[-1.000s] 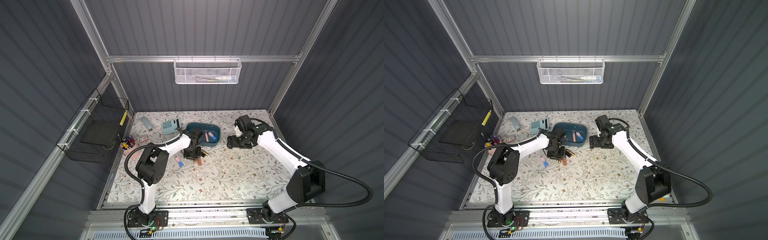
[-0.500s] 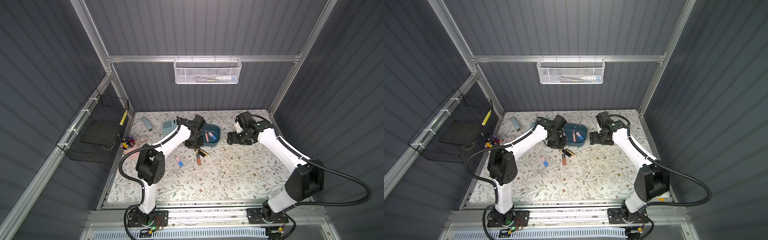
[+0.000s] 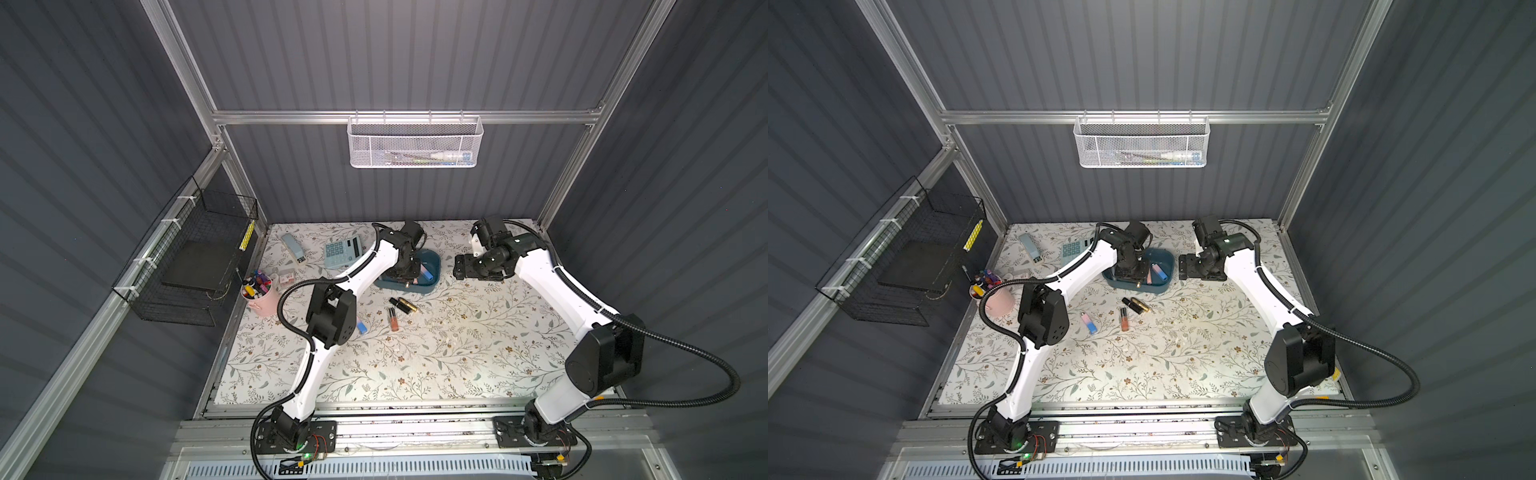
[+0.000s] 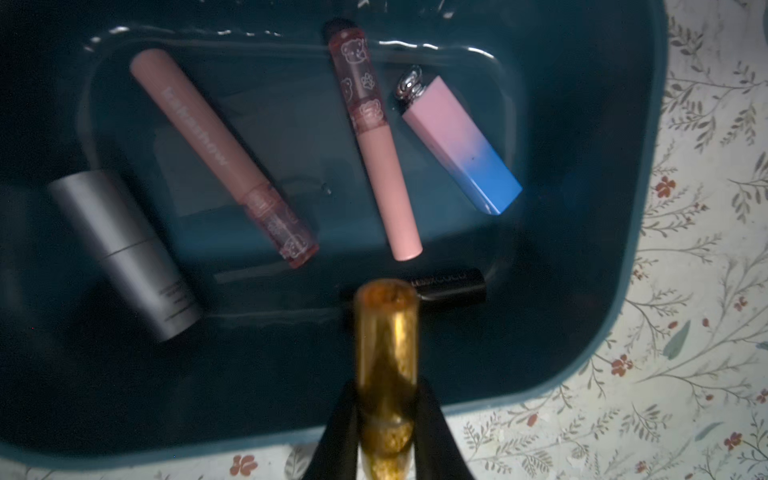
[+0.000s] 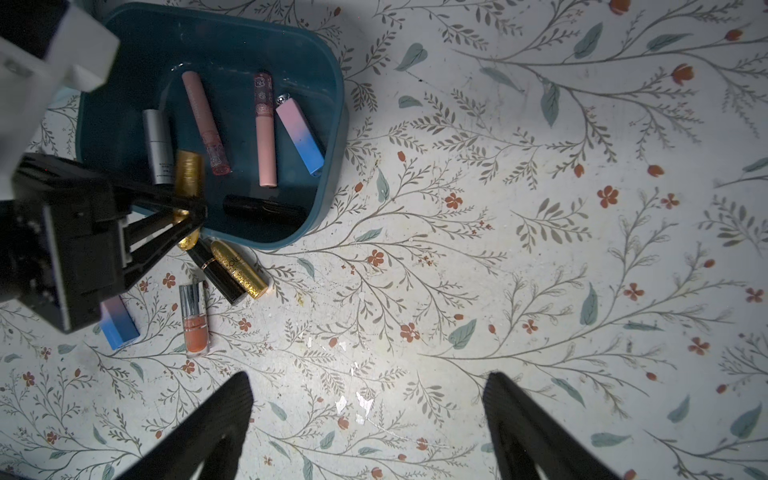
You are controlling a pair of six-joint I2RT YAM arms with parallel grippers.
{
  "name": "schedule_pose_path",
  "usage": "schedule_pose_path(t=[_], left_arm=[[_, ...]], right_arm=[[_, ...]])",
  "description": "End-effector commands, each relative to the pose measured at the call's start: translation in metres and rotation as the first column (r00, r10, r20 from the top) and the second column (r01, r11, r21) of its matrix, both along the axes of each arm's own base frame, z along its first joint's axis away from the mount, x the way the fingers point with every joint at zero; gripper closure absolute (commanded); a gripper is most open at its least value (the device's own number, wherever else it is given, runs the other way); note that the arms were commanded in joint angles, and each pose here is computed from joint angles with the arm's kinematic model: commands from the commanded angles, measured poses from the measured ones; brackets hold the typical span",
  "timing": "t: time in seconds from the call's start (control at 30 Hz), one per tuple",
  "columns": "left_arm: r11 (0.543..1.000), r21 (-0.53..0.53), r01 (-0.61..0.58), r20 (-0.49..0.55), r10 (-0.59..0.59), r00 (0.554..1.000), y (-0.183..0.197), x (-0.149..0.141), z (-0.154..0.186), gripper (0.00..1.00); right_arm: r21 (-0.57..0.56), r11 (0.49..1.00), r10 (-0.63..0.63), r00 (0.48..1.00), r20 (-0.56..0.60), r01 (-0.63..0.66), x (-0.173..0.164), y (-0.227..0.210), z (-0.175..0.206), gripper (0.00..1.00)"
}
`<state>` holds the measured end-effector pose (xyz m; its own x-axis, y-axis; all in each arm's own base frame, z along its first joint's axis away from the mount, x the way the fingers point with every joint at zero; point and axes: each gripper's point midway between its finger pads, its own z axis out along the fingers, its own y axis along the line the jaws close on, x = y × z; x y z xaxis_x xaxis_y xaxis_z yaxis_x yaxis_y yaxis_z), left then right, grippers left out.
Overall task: Put the lipstick into the storage box
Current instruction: Place the lipstick in the storage box.
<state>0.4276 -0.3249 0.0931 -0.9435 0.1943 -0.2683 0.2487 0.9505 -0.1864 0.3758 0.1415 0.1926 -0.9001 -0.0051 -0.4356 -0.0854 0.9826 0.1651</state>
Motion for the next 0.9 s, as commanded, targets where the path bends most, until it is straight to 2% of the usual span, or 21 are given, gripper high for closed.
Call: schedule_pose_path(t=[0.0, 0.27, 0.57, 0.63, 0.77, 0.8, 0.87], left_arm=[[1.0, -0.011, -0.001, 0.042, 0.001, 0.999, 0.004, 0.024, -0.006, 0.87], [0.995, -0.079, -0.068, 0.029, 0.07, 0.997, 0.014, 0.054, -0.026, 0.86], [0.989, -0.131, -0.071, 0.022, 0.074, 0.997, 0.007, 0.066, -0.037, 0.82], [0.989, -0.133, -0.068, 0.021, 0.072, 0.997, 0.006, 0.067, -0.039, 0.74], [0.988, -0.14, -0.066, 0.015, 0.069, 0.998, 0.005, 0.065, -0.04, 0.36], [0.988, -0.142, -0.067, 0.015, 0.07, 0.997, 0.005, 0.065, -0.039, 0.33], [0.987, -0.147, -0.069, 0.029, 0.074, 0.997, 0.006, 0.065, -0.031, 0.31]], right_arm=[[-0.015, 1.0, -0.011, 1.0, -0.006, 0.011, 0.002, -0.004, 0.003, 0.11], [-0.031, 0.999, -0.018, 1.0, -0.016, 0.018, 0.004, -0.007, 0.002, 0.11], [-0.042, 0.999, -0.023, 0.999, -0.034, 0.021, 0.004, -0.01, -0.001, 0.11], [-0.042, 0.999, -0.024, 0.999, -0.032, 0.022, 0.004, -0.01, -0.001, 0.11], [-0.048, 0.999, -0.025, 0.999, -0.04, 0.023, 0.003, -0.011, -0.002, 0.11], [-0.048, 0.999, -0.024, 0.999, -0.043, 0.022, 0.002, -0.011, -0.003, 0.11], [-0.047, 0.999, -0.027, 0.999, -0.045, 0.025, 0.001, -0.012, -0.003, 0.11]])
